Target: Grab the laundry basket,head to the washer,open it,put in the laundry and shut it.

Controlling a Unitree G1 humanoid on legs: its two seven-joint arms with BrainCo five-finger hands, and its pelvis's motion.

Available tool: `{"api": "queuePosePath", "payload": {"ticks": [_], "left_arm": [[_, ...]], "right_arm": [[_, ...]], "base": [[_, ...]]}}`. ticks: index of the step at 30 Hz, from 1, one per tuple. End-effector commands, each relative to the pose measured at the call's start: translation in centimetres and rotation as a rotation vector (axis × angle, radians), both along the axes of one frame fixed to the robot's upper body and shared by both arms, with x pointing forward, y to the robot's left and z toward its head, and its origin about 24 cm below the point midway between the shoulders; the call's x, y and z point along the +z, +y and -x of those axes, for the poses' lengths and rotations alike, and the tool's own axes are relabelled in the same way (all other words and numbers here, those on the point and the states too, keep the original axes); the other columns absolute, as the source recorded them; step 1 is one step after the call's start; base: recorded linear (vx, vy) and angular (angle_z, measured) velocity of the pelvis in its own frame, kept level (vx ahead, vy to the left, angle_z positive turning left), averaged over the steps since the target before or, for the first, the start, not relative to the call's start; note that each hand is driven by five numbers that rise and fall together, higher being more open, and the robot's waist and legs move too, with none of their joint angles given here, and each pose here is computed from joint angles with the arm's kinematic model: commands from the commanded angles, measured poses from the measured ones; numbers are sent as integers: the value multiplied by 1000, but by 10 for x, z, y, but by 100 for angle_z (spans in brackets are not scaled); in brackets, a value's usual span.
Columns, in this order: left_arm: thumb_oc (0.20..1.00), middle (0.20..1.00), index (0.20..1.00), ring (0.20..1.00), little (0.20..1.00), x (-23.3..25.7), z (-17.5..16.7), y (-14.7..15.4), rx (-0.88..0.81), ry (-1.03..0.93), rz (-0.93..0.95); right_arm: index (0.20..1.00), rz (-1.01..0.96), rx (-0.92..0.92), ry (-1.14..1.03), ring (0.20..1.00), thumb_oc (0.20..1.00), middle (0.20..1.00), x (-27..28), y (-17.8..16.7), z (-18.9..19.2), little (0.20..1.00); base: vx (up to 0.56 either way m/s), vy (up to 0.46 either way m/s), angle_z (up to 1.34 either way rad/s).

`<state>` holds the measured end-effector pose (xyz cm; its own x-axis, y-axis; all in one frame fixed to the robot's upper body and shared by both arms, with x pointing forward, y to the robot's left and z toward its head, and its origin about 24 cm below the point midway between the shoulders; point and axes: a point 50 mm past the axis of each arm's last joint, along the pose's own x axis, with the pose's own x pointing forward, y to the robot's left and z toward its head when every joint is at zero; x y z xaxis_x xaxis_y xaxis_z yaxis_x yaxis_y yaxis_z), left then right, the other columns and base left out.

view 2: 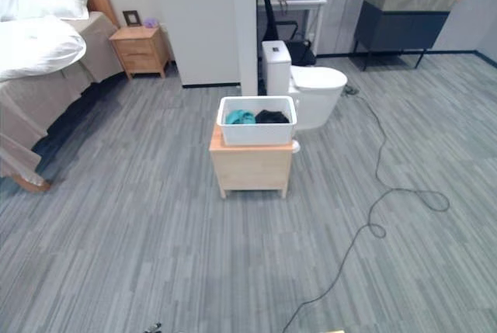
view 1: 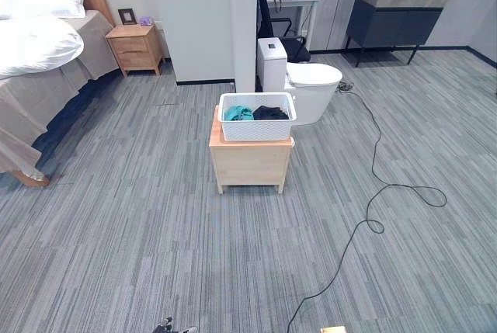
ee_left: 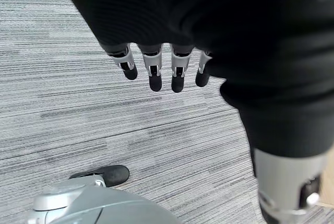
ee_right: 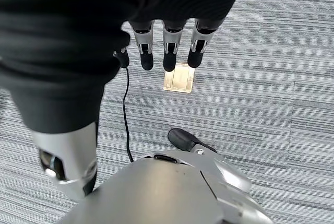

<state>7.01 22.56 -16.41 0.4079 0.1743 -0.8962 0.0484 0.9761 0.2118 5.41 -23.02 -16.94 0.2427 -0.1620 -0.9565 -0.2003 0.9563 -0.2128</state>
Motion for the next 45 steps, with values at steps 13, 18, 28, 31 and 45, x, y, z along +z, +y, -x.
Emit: {"api": "queuePosePath", "payload": {"ticks": [13, 18, 28, 31, 45], "left_arm": [[1000, 1000, 1000, 1000, 1000, 6, -26, 6, 17, -71, -24], [1000, 1000, 1000, 1000, 1000, 9, -35, 8, 48, -110, -17], [1000, 1000, 1000, 1000, 1000, 5, -26, 1, 104, -100, 25], [1000, 1000, 1000, 1000, 1000, 5, -22, 6, 129, -87, 9], [1000, 1000, 1000, 1000, 1000, 26, -56, 37, 110, -228, -66]], "right_arm": [[1000, 32, 17, 33, 1000, 1000, 1000, 1, -8, 0, 1000], [1000, 28, -49, 1, 1000, 1000, 1000, 2, -11, -3, 1000], [1000, 45, -92, -65, 1000, 1000, 1000, 8, -23, -17, 1000], [1000, 33, -104, -87, 1000, 1000, 1000, 8, -20, -22, 1000], [1000, -21, -247, -253, 1000, 1000, 1000, 17, -19, -54, 1000]], "base": [[-8, -50, 2], [9, -167, 21], [157, -22, 9], [358, 134, -11], [447, 296, 0]]}}
